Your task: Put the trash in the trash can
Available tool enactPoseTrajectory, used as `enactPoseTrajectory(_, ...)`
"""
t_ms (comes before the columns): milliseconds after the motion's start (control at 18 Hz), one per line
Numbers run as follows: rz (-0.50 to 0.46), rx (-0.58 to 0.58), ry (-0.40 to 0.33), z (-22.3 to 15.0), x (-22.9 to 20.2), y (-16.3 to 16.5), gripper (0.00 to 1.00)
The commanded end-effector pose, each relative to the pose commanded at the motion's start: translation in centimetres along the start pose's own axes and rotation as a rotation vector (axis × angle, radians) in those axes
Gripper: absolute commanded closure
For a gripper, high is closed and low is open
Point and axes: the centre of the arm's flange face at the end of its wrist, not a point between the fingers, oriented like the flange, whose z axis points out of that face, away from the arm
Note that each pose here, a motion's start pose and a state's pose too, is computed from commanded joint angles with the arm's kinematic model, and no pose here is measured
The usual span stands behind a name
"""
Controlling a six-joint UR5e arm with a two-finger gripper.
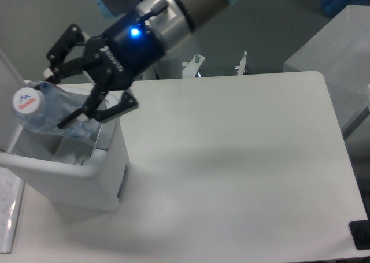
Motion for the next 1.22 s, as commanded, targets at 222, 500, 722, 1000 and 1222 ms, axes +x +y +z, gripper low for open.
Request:
enactPoseTrajectory(222,-0.004,-0.024,0.038,2.3,0.3,3.2,0.34)
enactPoseTrajectory(500,-0.010,-0.031,0.044,2.7,0.3,4.7,0.04)
enactPoseTrajectory(722,-0.023,-0.034,0.046,2.8,0.2,5.4,0.00)
enactPoseTrajectory(1000,-0.051,-0.085,-0.063,0.1,-3.3,6.8,0.00)
enactPoseTrajectory(1222,-0.089,-0.066,-0.146,-4.5,-7.5,8.1,0.00)
